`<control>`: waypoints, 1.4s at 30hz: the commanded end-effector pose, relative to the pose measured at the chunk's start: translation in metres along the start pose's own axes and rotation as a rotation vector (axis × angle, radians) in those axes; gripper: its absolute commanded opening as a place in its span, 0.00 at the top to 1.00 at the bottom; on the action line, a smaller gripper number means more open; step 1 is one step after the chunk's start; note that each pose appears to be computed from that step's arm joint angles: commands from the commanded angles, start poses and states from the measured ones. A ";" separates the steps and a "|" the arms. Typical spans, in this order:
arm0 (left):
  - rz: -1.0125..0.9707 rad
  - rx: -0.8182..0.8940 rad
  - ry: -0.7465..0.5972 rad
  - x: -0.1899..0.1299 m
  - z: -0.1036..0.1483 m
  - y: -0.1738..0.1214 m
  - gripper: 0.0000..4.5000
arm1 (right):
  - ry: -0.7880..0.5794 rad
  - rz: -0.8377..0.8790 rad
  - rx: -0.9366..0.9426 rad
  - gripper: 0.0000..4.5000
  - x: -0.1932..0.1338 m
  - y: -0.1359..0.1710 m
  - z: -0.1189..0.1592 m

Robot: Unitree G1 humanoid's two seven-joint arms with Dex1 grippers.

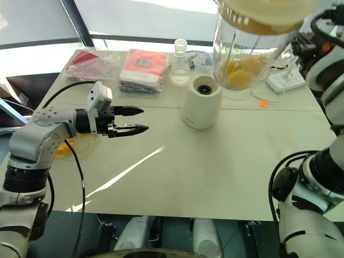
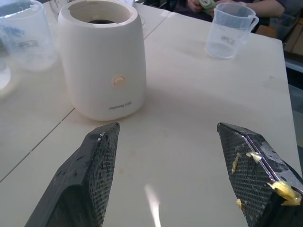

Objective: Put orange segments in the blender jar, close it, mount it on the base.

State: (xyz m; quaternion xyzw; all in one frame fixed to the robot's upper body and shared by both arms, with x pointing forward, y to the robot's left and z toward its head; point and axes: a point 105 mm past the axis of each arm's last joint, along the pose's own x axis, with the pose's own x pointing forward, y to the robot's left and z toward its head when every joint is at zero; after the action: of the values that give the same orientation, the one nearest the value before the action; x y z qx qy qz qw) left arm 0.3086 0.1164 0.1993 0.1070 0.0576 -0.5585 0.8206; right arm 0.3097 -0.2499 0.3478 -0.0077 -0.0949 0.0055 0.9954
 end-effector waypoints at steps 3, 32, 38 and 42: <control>0.045 0.058 -0.009 0.000 0.006 0.001 0.24 | -0.053 0.042 0.043 0.82 0.021 0.007 0.006; 0.098 0.036 -0.021 0.015 -0.004 -0.003 0.24 | 0.064 -0.099 0.024 0.82 0.070 0.021 -0.042; 0.085 0.042 -0.018 0.020 -0.004 -0.001 0.24 | 0.056 -0.102 0.062 0.82 0.069 0.033 -0.048; 0.080 0.045 -0.022 0.021 -0.003 0.000 0.24 | 0.050 -0.064 0.053 0.82 0.067 0.044 -0.047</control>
State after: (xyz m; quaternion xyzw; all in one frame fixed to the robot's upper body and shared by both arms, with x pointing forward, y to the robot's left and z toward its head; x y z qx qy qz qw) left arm 0.3161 0.1002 0.1825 0.1107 0.0510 -0.5242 0.8428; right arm 0.3933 -0.2116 0.2932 0.0288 -0.0284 -0.0332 0.9986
